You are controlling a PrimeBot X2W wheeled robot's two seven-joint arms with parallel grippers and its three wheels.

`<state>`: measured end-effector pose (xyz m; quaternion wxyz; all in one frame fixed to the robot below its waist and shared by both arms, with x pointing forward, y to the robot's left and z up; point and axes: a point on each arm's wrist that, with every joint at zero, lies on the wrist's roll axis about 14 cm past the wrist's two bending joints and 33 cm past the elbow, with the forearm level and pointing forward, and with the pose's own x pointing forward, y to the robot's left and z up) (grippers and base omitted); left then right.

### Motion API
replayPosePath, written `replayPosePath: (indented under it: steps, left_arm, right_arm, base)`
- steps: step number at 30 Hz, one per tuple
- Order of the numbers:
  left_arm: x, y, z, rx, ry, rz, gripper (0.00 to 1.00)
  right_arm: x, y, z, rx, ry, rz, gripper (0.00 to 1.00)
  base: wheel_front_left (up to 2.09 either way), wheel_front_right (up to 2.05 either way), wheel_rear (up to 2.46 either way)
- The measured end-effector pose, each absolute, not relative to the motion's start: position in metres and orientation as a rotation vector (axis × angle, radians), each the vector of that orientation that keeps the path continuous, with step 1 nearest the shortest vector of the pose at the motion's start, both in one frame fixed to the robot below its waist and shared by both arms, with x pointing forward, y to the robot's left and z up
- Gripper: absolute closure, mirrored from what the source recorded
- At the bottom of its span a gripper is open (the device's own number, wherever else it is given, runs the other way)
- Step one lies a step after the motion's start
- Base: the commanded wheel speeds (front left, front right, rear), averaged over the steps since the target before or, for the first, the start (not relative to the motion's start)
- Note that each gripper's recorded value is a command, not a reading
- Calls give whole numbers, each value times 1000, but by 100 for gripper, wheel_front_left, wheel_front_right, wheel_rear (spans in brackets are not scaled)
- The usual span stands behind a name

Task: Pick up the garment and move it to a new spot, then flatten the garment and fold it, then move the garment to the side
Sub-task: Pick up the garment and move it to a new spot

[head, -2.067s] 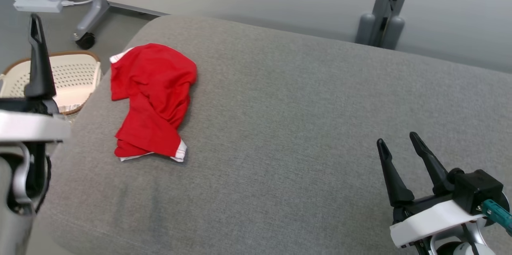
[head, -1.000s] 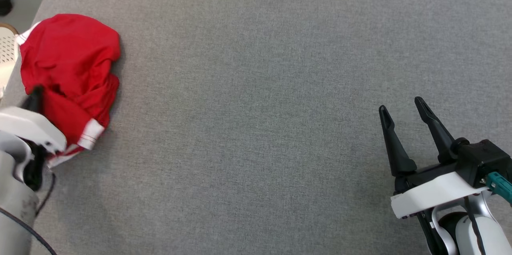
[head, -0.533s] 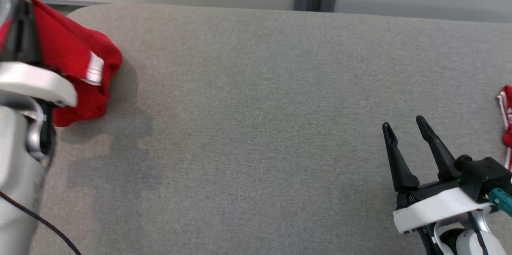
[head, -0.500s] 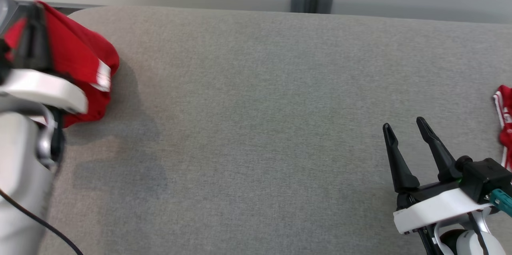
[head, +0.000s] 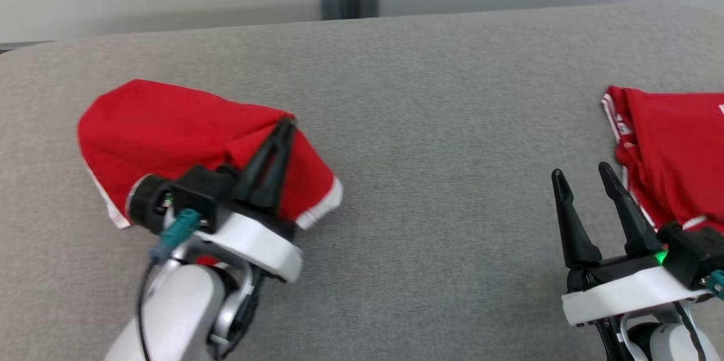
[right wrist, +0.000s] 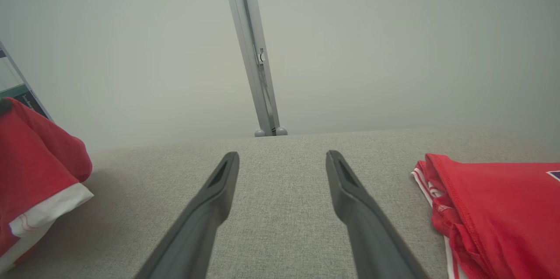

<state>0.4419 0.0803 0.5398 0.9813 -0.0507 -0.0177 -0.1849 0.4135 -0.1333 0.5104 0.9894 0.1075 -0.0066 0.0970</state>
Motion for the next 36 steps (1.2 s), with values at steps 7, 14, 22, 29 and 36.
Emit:
replayPosePath:
  steps: [7,14,22,29,36]
  left_arm:
    - [433,-22,546,-125,-36,-686,100]
    - [429,-85,514,-126,69,-883,76]
    - [425,-103,512,-217,22,-956,0]
    - [461,-35,548,-234,-159,-694,0]
    - [484,71,561,-171,-229,-359,0]
  right_arm:
    - [405,-169,504,231,-24,84,0]
    - [388,-211,487,240,-3,-52,0]
    - [384,-231,473,233,15,-123,0]
    - [407,-211,482,215,-21,-48,0]
    - [425,-180,492,197,-38,54,0]
  base:
    - [0,0,0]
    - [0,0,0]
    - [0,0,0]
    - [0,0,0]
    - [0,0,0]
